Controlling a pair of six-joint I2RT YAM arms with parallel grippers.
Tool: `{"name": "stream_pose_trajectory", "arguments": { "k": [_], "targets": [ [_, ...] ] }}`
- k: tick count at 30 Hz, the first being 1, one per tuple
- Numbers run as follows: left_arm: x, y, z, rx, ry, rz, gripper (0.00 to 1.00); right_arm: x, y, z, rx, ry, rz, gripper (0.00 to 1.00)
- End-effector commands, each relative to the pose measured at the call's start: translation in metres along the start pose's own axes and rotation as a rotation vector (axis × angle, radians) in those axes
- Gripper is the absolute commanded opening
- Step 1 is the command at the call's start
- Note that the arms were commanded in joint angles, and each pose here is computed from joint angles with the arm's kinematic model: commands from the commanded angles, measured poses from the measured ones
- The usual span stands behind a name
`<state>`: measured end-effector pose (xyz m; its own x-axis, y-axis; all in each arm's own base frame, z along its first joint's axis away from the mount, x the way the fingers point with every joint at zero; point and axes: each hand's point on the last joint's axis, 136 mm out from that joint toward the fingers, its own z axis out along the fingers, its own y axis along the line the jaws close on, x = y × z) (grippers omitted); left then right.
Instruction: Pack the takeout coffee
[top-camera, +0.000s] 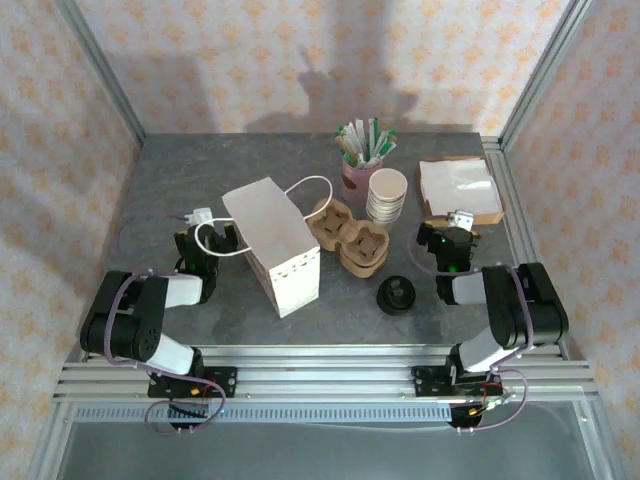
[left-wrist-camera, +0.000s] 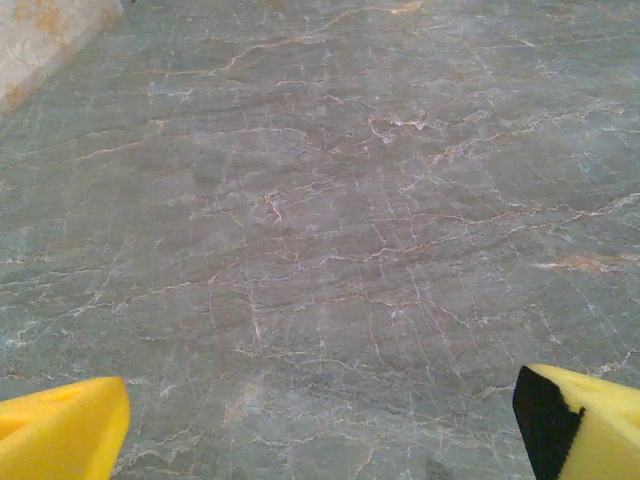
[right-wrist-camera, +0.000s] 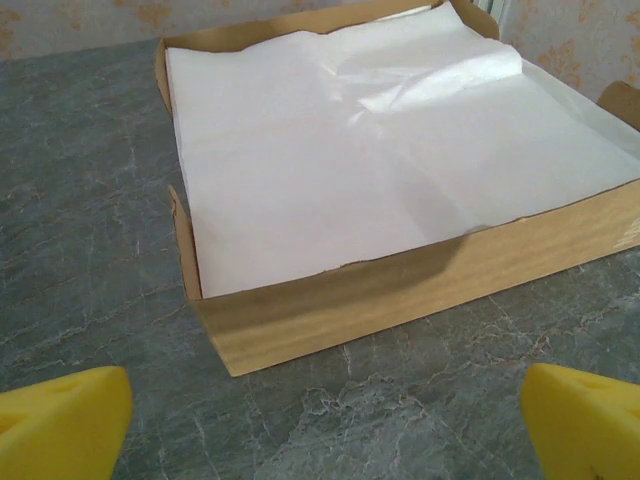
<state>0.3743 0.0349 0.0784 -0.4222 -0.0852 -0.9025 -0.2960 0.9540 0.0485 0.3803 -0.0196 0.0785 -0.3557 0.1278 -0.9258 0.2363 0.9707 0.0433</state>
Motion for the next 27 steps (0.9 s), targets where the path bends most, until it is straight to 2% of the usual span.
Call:
{"name": "stream_pose_trajectory", "arguments": {
  "k": [1, 27],
  "targets": [
    [-0.0226, 0.005, 0.0034, -0.043, -0.07, 0.004, 1.0, -0.0193, 0.0037, 0.0049, -0.018, -0.061, 0.001, 0.99],
    [-0.023, 0.0053, 0.0034, -0.043, -0.071, 0.001, 1.0, -0.0193, 0.0025, 0.0043, -0.013, -0.064, 0.003, 0.99]
  ]
}}
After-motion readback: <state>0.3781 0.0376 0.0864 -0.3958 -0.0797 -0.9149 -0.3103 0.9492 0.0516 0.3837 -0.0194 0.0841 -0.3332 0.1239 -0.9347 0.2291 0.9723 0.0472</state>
